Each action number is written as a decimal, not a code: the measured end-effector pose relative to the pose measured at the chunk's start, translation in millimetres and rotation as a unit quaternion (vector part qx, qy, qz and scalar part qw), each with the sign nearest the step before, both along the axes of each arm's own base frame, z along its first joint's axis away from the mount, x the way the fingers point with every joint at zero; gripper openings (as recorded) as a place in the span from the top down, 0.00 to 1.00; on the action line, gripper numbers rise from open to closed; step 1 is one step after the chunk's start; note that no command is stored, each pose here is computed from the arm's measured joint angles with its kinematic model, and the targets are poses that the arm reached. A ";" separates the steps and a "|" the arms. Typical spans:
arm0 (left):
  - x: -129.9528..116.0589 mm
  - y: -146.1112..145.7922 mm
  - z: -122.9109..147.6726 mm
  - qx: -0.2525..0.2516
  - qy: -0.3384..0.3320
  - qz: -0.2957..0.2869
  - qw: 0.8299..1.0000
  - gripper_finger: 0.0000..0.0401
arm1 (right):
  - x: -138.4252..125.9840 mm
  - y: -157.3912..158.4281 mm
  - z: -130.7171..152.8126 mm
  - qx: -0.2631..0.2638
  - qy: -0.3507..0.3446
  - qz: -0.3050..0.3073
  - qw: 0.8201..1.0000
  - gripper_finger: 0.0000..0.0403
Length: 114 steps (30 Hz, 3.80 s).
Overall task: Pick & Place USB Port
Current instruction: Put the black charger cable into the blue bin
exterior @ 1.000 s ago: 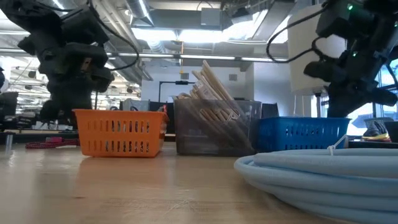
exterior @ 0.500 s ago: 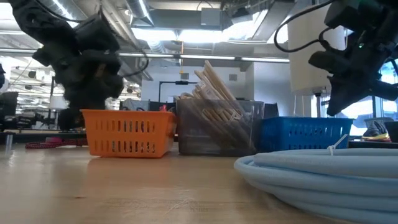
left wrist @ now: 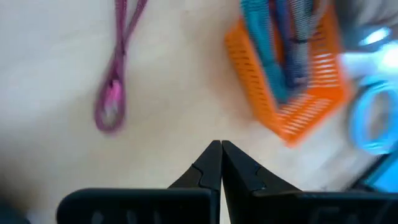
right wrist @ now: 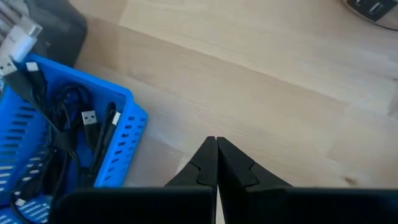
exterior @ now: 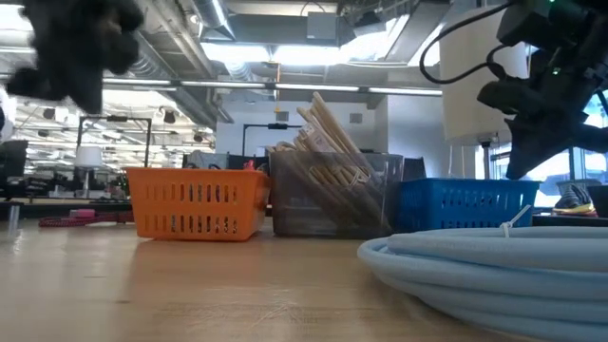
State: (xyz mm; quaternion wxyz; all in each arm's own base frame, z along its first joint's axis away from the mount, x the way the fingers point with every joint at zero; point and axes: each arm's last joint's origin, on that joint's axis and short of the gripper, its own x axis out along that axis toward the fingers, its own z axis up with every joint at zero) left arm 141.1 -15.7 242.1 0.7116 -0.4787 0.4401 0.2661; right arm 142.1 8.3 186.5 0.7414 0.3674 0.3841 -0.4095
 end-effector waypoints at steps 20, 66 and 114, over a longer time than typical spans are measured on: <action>5.9 -145.0 -27.9 -0.162 0.143 0.078 0.973 0.97 | -0.4 2.6 -1.0 0.006 0.037 0.109 0.993 1.00; 18.1 -164.6 -99.0 -0.051 0.291 0.086 0.951 0.97 | 2.8 3.7 0.8 0.011 0.018 0.128 0.992 1.00; 133.9 72.3 96.8 0.321 -0.549 -0.135 0.760 0.99 | 53.0 7.7 182.1 -0.232 -0.383 0.237 0.862 1.00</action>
